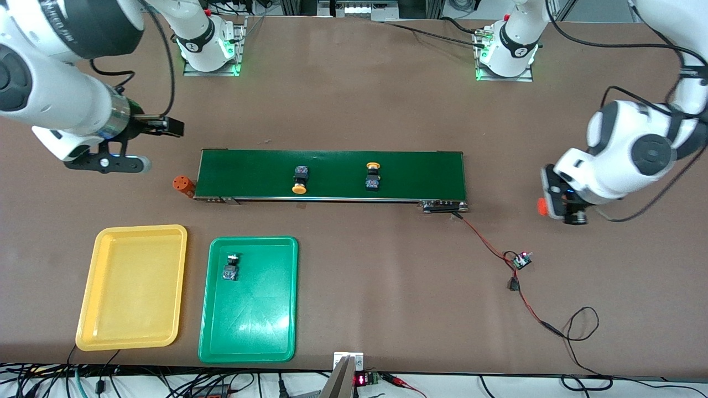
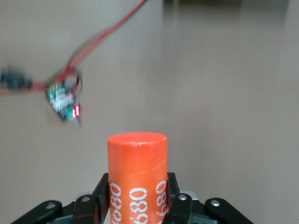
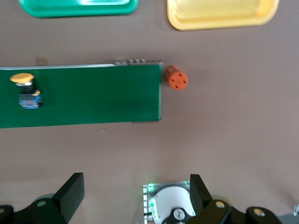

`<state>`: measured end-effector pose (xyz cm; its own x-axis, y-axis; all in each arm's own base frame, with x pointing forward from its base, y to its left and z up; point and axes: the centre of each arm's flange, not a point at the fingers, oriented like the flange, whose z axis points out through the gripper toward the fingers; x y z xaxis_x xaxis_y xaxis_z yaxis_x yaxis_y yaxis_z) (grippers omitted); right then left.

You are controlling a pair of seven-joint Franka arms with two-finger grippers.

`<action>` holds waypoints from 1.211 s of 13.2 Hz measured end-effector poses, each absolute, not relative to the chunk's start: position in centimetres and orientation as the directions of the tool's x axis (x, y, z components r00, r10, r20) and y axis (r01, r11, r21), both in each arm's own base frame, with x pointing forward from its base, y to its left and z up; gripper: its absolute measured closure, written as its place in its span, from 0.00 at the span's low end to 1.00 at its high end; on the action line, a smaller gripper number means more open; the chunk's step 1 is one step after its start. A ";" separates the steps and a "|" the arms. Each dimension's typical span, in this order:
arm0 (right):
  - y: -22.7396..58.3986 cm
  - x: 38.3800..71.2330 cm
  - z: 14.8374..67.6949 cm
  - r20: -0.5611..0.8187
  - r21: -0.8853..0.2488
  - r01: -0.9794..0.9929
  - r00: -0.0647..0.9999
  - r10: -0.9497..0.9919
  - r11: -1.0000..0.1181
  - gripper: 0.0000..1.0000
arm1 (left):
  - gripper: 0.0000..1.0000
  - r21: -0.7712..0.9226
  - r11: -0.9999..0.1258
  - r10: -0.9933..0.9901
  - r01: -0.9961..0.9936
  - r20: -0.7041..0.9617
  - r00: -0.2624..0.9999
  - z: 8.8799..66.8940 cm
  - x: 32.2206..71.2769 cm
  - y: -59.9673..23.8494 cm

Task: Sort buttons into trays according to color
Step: 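Put the cylinder on the belt while the right gripper reaches the belt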

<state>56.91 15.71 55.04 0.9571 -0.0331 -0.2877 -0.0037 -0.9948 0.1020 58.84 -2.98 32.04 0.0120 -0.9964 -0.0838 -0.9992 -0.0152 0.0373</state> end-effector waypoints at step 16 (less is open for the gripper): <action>19.5 60.8 49.9 -0.187 0.039 0.010 0.982 0.002 -0.999 0.00 | 0.50 0.095 0.284 -0.956 -0.954 0.109 -0.274 26.8 51.1 -25.0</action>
